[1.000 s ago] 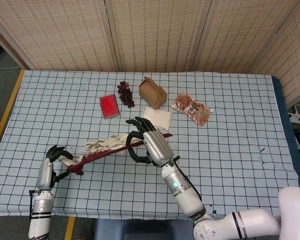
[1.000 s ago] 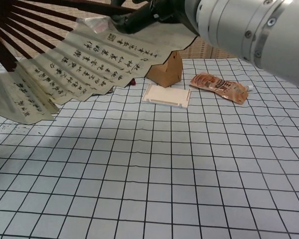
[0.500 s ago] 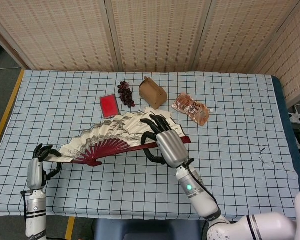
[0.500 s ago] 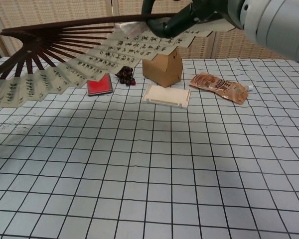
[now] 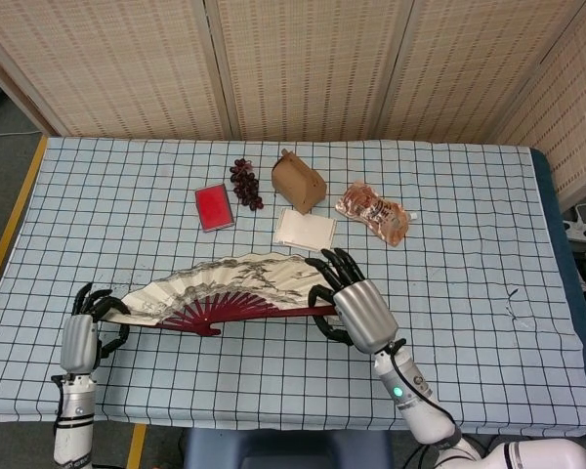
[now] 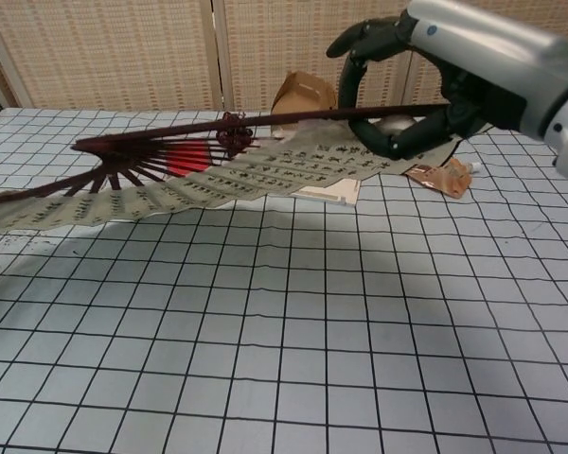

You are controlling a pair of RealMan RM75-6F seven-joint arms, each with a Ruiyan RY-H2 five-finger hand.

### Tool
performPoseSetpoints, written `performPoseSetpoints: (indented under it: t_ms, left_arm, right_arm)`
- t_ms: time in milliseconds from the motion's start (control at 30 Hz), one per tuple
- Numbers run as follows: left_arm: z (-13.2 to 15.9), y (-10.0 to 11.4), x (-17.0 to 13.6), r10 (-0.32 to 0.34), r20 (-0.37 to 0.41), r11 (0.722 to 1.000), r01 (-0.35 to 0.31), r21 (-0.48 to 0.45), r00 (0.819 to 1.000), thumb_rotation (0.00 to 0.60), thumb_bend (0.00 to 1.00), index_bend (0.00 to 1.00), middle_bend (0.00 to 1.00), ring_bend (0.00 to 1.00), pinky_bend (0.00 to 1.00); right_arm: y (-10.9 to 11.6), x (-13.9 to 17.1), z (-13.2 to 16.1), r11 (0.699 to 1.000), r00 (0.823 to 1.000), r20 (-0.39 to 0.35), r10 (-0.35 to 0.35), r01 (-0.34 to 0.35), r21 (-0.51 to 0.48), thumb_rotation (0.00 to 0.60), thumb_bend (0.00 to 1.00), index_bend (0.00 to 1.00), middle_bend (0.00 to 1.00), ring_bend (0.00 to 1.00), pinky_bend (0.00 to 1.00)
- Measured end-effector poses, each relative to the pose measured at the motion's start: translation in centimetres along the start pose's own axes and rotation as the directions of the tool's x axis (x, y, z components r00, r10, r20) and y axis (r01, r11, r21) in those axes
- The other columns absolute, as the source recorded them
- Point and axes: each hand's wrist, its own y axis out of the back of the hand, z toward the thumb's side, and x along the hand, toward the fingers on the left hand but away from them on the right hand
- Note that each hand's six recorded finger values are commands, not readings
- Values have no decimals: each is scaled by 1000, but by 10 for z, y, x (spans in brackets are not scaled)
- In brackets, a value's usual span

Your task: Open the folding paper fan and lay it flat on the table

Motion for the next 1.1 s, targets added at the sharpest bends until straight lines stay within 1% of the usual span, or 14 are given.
performPoseSetpoints:
  t_ms: [133,200,233,267,333,367,400,467,567,667,767,867,967,1100]
  left_arm:
    - [-3,-18,-8,-58,45,996,55,71,997,600,592,538,411,199,93]
    - [0,-31,-15,-107,78,991,100,87,991,600,568,414,353,159,89]
    - [1,-35,-18,-129,92,989,120,92,987,600,552,313,304,125,87]
    - [2,-39,-20,-150,103,985,140,98,983,600,531,177,227,76,83]
    - [1,-45,-23,-191,107,977,179,115,976,600,500,15,76,10,77]
    - [-1,-46,-24,-204,104,974,192,119,973,600,489,0,27,0,75]
    - [-2,-47,-25,-219,99,971,207,120,971,600,481,0,7,0,73]
    - [-3,-48,-26,-245,93,966,234,112,965,600,459,0,0,0,67]
    - [-4,-44,-28,-291,94,955,283,93,952,600,435,0,0,0,65]
    - [-9,-29,-26,-308,106,948,296,115,945,600,432,0,0,0,63]
    - [-15,-12,-23,-293,103,947,273,171,951,600,431,0,0,0,61]
    - [-22,6,-20,-273,85,944,250,217,958,600,434,0,0,0,63]
    - [-33,28,-18,-265,52,928,240,283,963,600,441,0,5,0,74]
    - [-40,49,-19,-274,-4,875,251,413,962,600,439,0,0,0,76]
  right_arm:
    - [-17,21,-20,1000,999,25,24,-25,12,600,610,666,121,0,0]
    - [-25,31,-27,999,999,32,42,-42,4,600,610,609,121,0,0]
    - [-28,36,-30,999,998,34,52,-52,2,600,610,552,120,0,0]
    - [-32,42,-33,998,997,37,67,-67,5,600,610,479,117,0,0]
    - [-37,49,-38,995,995,40,92,-93,19,600,609,312,92,0,0]
    - [-40,52,-41,993,993,43,109,-111,31,600,598,191,58,0,0]
    - [-42,54,-43,991,991,45,123,-125,42,600,577,124,37,0,0]
    - [-47,57,-48,983,984,57,166,-170,71,600,414,5,0,0,0]
    - [-53,62,-60,960,967,93,238,-249,127,600,268,0,0,0,0]
    - [-55,66,-74,930,943,138,303,-324,173,600,247,0,0,0,0]
    - [-54,73,-87,898,916,181,358,-390,201,600,244,0,0,0,0]
    - [-46,80,-96,875,898,212,386,-429,224,600,243,0,0,0,0]
    - [-32,87,-104,877,900,233,367,-419,235,600,243,0,0,0,0]
    - [-14,99,-114,897,912,256,321,-380,228,600,243,0,0,0,0]
